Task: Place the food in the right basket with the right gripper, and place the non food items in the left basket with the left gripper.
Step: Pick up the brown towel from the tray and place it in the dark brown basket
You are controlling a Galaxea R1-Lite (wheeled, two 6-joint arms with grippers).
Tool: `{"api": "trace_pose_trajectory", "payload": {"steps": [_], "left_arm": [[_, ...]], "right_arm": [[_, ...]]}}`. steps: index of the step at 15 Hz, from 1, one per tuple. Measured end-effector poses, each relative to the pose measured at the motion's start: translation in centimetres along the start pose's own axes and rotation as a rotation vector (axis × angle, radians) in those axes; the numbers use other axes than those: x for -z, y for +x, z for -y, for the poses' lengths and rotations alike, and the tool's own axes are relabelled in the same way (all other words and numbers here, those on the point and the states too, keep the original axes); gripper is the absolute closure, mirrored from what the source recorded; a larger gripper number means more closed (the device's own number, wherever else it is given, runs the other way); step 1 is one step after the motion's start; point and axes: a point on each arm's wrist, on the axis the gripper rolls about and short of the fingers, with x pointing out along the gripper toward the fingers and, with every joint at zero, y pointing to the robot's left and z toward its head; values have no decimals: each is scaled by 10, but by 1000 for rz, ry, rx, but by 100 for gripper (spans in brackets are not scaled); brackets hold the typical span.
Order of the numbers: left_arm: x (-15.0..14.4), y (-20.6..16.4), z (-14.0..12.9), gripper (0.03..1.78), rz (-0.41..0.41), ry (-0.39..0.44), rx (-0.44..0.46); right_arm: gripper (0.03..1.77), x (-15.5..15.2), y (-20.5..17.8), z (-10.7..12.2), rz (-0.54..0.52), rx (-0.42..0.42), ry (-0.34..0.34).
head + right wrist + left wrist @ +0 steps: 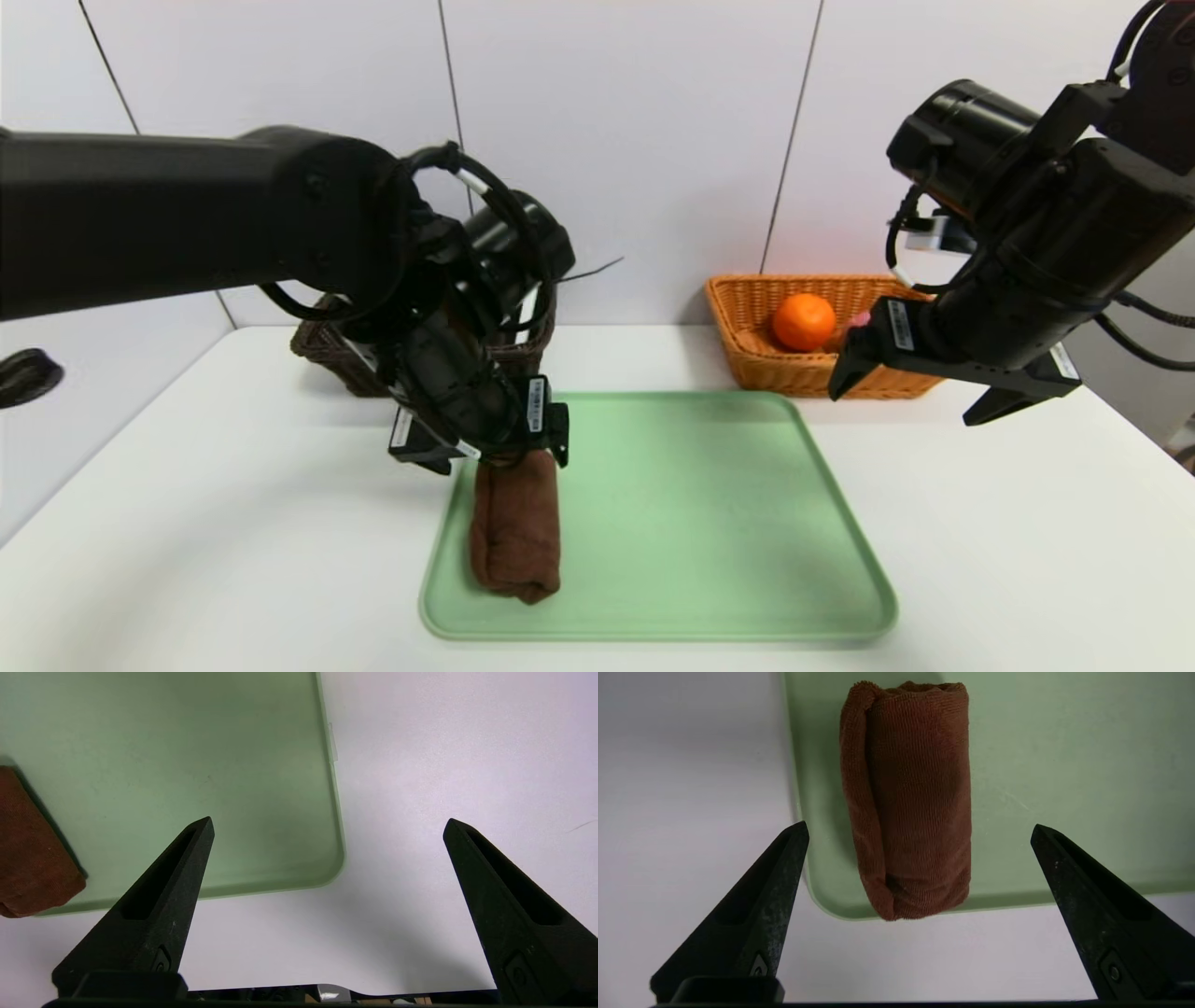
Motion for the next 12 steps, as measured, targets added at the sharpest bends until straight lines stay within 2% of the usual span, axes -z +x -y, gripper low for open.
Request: {"api": "trace_pose_trajectory", "payload": {"steps": [5, 12], "left_arm": [[-7, 42, 5, 12, -68, -22, -60], [-7, 60, 8, 12, -121, -45, -73]], "right_arm": [[11, -1, -3, 3, 9, -3, 7], [11, -1, -2, 3, 6, -1, 4]]}}
